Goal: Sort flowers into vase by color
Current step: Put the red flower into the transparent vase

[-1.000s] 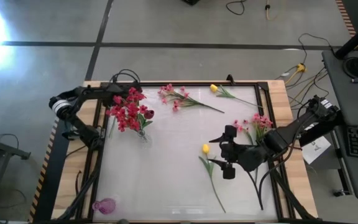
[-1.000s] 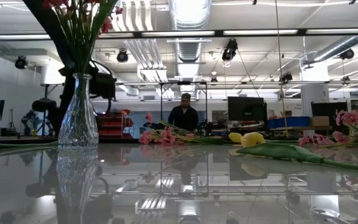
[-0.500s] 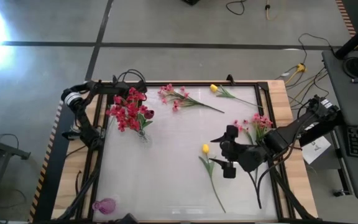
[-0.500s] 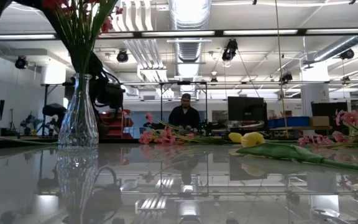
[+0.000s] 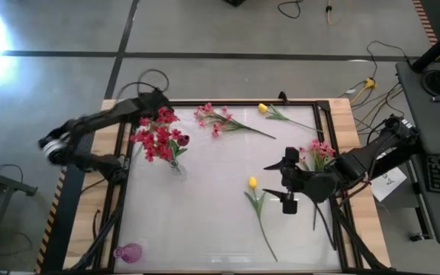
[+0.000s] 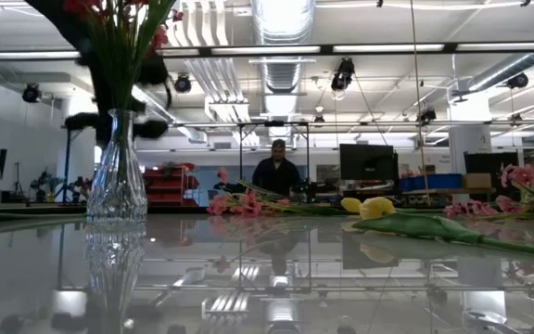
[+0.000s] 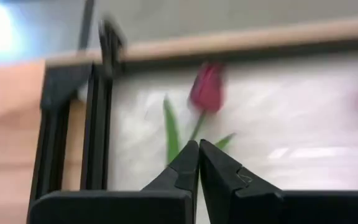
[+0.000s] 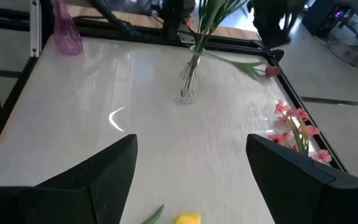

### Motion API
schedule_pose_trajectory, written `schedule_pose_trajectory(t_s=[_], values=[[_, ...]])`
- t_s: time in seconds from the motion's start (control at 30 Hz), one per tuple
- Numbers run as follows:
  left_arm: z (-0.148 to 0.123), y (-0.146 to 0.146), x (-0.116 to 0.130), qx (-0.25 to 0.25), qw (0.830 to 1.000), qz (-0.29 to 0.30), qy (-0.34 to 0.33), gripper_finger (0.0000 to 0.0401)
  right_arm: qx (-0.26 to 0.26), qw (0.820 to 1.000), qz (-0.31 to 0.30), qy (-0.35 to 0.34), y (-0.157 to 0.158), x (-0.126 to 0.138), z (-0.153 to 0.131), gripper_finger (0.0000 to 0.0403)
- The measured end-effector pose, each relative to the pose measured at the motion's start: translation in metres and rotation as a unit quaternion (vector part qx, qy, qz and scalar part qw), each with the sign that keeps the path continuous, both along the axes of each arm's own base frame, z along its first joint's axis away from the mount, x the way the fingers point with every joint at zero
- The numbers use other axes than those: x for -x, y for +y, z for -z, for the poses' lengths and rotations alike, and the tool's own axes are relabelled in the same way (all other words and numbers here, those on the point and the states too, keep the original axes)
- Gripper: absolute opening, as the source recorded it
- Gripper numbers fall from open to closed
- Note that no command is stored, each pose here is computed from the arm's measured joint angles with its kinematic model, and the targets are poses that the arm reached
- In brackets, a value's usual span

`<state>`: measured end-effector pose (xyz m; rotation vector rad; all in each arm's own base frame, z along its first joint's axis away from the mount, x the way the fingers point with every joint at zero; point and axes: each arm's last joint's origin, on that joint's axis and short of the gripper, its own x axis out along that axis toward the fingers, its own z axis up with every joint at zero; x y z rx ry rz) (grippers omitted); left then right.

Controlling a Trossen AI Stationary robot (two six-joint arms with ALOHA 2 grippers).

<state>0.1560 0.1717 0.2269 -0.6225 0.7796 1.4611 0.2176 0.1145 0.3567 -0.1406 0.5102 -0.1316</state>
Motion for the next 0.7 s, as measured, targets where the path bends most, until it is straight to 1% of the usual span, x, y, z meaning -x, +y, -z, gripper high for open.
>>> schedule_pose_trajectory(t_s=[0.07,0.17,0.23,0.27,0.37,0.47,0.57,0.6,0.7], values=[[-0.027,-0.015,0.007,-0.053,0.997,0.024,-0.044,0.0,-0.002,1.0,-0.001,-0.004,-0.001,0.002,-0.002,0.0289],[-0.062,-0.043,0.02,-0.123,0.984,0.058,-0.114,0.0,-0.002,1.0,-0.002,-0.007,-0.002,0.004,-0.004,0.0284],[-0.073,-0.056,0.032,-0.141,0.978,0.07,-0.135,0.0,-0.001,1.0,-0.002,-0.007,-0.002,0.004,-0.004,0.0282],[-0.074,-0.06,0.037,-0.137,0.979,0.07,-0.133,0.0,-0.001,1.0,-0.002,-0.006,-0.002,0.003,-0.004,0.0282],[-0.065,-0.064,0.043,-0.103,0.987,0.05,-0.109,0.0,-0.001,1.0,0.004,-0.007,-0.004,0.0,-0.003,0.0285],[-0.048,-0.055,0.032,-0.095,0.989,0.046,-0.108,0.0005,-0.003,1.0,0.008,-0.007,-0.005,-0.001,-0.002,0.0297],[-0.024,-0.043,0.018,-0.089,0.989,0.049,-0.107,0.0025,-0.006,1.0,0.01,-0.007,-0.005,-0.001,-0.002,0.0314],[-0.014,-0.037,0.014,-0.077,0.991,0.052,-0.099,0.0035,-0.008,1.0,0.01,-0.006,-0.005,0.0,-0.002,0.0319],[0.016,-0.022,0.006,-0.013,0.997,0.051,-0.062,0.0073,-0.007,1.0,0.012,0.003,-0.005,0.001,0.0,0.0333]])
